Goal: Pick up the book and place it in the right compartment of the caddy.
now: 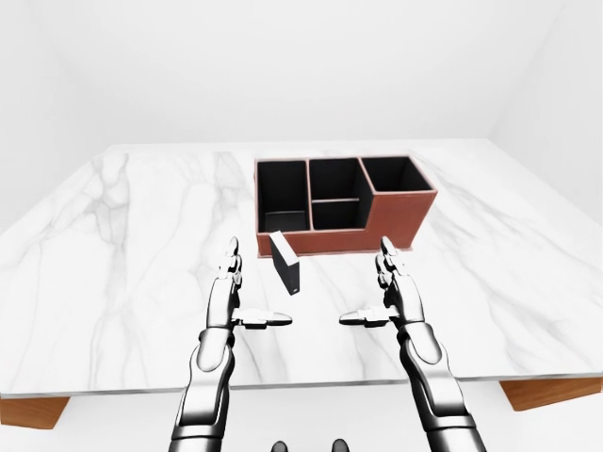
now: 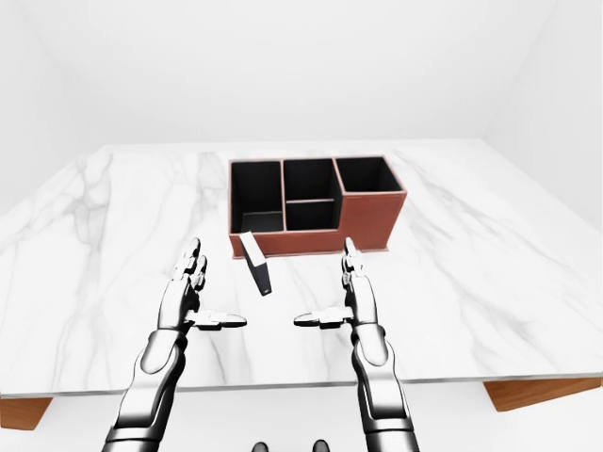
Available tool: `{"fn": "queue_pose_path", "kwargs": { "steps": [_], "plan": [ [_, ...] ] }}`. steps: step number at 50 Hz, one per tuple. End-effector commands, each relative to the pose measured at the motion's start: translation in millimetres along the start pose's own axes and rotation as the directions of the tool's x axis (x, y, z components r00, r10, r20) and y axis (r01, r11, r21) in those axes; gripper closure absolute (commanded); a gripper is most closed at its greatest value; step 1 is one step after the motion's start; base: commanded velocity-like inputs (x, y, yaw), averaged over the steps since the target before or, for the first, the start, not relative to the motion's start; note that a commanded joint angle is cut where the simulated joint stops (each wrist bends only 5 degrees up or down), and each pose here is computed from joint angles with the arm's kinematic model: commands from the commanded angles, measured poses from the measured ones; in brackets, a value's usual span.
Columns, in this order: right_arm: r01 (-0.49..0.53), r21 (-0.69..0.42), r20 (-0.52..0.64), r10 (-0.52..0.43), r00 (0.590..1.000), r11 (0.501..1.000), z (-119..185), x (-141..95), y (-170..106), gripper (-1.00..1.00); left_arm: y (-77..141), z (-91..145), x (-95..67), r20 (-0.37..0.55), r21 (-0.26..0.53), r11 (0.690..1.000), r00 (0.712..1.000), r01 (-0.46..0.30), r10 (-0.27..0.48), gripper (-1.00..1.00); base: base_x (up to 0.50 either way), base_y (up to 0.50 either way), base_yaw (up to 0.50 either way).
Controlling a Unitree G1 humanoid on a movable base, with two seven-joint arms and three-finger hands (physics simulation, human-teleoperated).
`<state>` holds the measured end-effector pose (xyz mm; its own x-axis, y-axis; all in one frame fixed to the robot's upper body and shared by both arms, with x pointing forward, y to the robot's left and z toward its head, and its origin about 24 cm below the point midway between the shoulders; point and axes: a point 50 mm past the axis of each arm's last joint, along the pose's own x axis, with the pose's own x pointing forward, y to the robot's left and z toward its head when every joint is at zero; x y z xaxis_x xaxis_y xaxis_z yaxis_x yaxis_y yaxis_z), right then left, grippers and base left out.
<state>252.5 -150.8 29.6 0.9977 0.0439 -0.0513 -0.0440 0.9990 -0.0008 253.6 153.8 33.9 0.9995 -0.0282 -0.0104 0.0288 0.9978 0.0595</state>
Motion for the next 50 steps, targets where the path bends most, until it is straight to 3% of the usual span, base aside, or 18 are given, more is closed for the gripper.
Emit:
{"fn": "queue_pose_path", "kwargs": {
  "steps": [1,22,24,27,30,39,50],
  "plan": [
    [0.0,-0.001,-0.002,0.0,1.0,1.0,-0.4,0.0,-0.1,-1.0,0.0,-0.1,0.0,0.0,0.001,1.0,1.0,0.001,-0.001,-1.0,0.2,0.0,0.0],
    [-0.002,-0.007,0.012,0.002,1.0,1.0,1.8,-1.0,0.9,-1.0,0.7,2.6,-0.9,0.013,-0.003,1.0,1.0,-0.003,0.003,-1.0,0.2,0.0,0.0],
    [-0.001,-0.014,0.028,0.001,1.0,1.0,4.9,-1.7,0.8,-1.0,3.2,6.6,-0.7,0.045,-0.008,1.0,0.999,-0.023,0.024,-1.0,0.2,0.0,0.0],
    [0.012,-0.037,0.068,-0.01,0.998,0.999,12.8,-4.1,0.2,-1.0,14.0,30.4,-3.6,0.158,-0.046,0.994,0.982,-0.095,0.101,-1.0,0.2,0.0,0.0],
    [0.016,-0.039,0.134,-0.011,0.991,0.999,26.1,-7.3,0.2,-1.0,15.8,45.4,-10.2,0.222,-0.057,0.993,0.969,-0.102,0.113,-1.0,0.2,0.0,0.0],
    [0.01,-0.049,0.205,0.0,0.979,0.999,38.3,-11.5,3.2,-1.0,14.0,54.6,-16.9,0.262,-0.07,0.994,0.959,-0.089,0.104,-1.0,0.19,0.0,0.0],
    [0.003,-0.052,0.213,0.008,0.977,0.999,38.3,-11.2,4.7,-1.0,13.2,55.1,-17.0,0.264,-0.073,0.994,0.959,-0.083,0.1,-1.0,0.18,0.0,0.0]
  ]
}}
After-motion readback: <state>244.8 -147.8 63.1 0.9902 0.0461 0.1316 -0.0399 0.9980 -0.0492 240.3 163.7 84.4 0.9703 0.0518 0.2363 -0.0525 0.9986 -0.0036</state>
